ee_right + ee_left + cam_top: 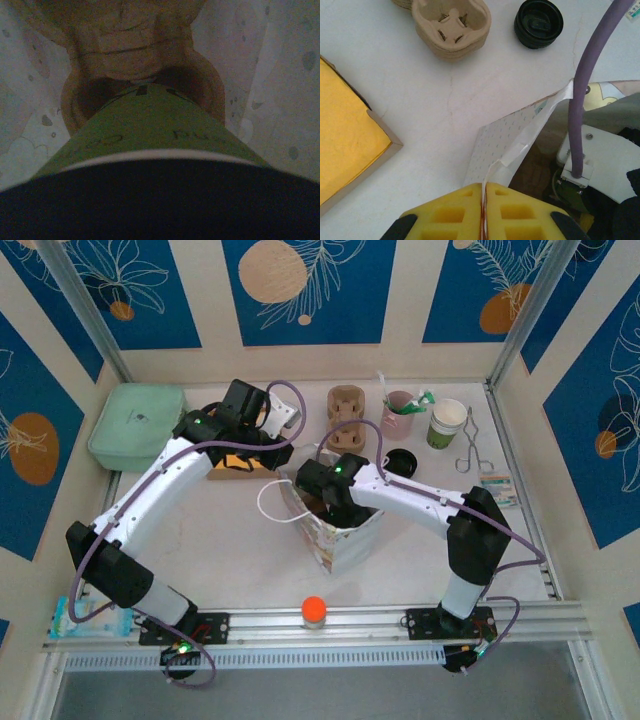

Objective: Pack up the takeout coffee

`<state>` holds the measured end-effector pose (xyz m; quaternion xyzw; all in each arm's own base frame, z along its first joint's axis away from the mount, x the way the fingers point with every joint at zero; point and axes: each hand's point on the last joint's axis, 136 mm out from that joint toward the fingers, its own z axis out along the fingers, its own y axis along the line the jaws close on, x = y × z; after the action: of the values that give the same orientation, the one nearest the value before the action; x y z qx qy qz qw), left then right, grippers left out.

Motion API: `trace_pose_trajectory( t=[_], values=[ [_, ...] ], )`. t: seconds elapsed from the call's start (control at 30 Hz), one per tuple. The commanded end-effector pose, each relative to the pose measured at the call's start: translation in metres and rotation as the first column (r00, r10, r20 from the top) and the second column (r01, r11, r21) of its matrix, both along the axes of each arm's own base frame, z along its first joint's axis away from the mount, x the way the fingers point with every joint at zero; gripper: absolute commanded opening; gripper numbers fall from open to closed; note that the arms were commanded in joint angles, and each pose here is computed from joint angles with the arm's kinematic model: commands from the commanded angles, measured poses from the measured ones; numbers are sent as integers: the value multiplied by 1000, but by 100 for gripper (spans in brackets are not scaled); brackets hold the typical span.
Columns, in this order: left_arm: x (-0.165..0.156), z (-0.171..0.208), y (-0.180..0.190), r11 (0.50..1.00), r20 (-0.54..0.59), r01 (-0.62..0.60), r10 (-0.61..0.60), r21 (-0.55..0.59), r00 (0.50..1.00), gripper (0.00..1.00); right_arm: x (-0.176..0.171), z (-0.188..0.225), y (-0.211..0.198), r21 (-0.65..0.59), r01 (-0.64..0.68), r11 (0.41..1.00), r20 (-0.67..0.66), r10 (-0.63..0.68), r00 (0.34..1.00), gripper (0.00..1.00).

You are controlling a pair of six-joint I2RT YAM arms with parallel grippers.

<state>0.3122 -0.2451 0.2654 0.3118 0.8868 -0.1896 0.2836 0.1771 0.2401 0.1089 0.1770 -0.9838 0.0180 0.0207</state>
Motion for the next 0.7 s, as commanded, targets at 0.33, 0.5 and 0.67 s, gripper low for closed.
trace_pose_trajectory(
  t=[0.33, 0.5, 0.67],
  values=[
    [3, 19, 7, 999, 59, -35, 35, -2, 998, 10, -12, -3, -7, -12, 17, 1000, -42, -18, 999, 41],
    [3, 19, 6, 999, 59, -33, 33, -5, 998, 10, -11, -4, -7, -9, 17, 1000, -37, -17, 999, 41],
    [3, 21, 6, 999, 60, -35, 35, -6, 998, 10, -10, -6, -8, -12, 19, 1000, -43, -19, 999, 41]
  ],
)
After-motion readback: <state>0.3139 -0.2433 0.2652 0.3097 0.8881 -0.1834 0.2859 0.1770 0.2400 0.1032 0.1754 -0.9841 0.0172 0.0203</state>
